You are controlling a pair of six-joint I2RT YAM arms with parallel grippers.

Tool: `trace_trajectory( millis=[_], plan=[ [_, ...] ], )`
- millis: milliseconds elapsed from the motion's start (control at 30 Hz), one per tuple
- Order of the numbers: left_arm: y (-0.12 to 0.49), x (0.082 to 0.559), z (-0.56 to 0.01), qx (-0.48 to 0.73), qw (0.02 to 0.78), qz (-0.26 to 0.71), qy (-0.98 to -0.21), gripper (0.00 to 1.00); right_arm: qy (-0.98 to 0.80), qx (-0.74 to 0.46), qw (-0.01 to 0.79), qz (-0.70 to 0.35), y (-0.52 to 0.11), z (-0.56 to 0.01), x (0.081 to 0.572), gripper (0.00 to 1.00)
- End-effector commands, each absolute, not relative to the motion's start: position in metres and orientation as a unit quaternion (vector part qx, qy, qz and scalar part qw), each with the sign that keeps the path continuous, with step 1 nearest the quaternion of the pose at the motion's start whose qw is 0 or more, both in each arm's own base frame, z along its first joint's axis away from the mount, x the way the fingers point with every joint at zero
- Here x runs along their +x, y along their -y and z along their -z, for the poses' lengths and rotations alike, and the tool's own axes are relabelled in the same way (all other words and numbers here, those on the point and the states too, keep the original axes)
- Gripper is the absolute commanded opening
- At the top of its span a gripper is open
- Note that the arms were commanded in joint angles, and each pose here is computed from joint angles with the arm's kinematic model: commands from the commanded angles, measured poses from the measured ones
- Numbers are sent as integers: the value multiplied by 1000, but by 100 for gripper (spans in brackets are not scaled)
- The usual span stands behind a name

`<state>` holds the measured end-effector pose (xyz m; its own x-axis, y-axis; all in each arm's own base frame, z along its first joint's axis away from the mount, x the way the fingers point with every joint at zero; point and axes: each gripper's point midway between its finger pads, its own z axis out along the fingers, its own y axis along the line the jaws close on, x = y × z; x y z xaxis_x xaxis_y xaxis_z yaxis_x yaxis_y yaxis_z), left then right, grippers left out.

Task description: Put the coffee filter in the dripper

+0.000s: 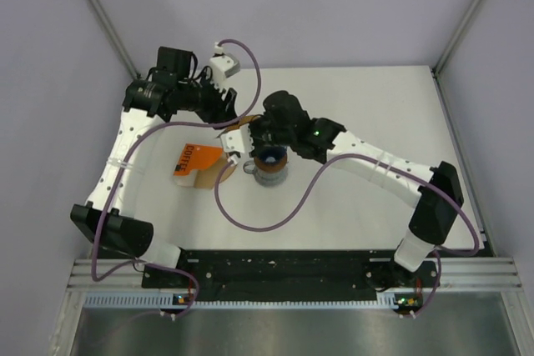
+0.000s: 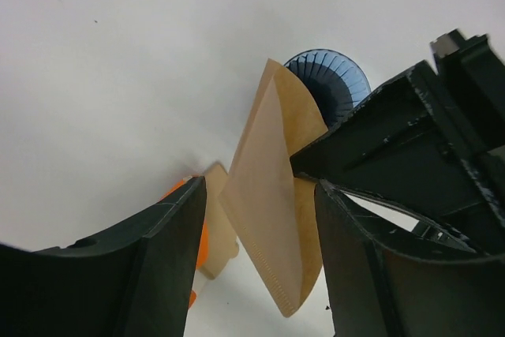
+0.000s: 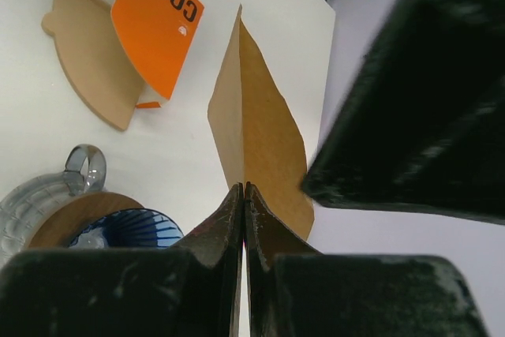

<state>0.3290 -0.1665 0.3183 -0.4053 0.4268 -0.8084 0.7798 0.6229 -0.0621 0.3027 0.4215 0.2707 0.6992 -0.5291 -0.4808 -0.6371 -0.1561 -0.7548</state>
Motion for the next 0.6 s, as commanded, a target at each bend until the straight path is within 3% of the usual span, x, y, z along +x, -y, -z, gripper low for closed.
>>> trace_trajectory(
  millis=[0,167,300,367,400,467,567],
  plan=[
    [171,325,-296,397,367,210,-815,63,-367,-737,565,-52,-415,-314,289,0],
    [175,326,-282,395,348,215,-823,60,-368,-737,565,-54,-413,-314,286,0],
    [171,344,-287,365,374,188,-832,35,-369,-740,559,-53,-407,-312,283,0],
    [171,350,-292,350,388,184,-832,28,-373,-746,550,-55,-403,-306,278,0],
    [171,355,-292,339,396,178,-835,17,-379,-749,540,-58,-397,-301,274,0],
    [175,358,-288,333,397,182,-836,4,-391,-753,526,-63,-388,-294,269,0],
    [193,354,-284,339,394,204,-830,0,-412,-749,513,-80,-379,-287,259,0]
  ],
)
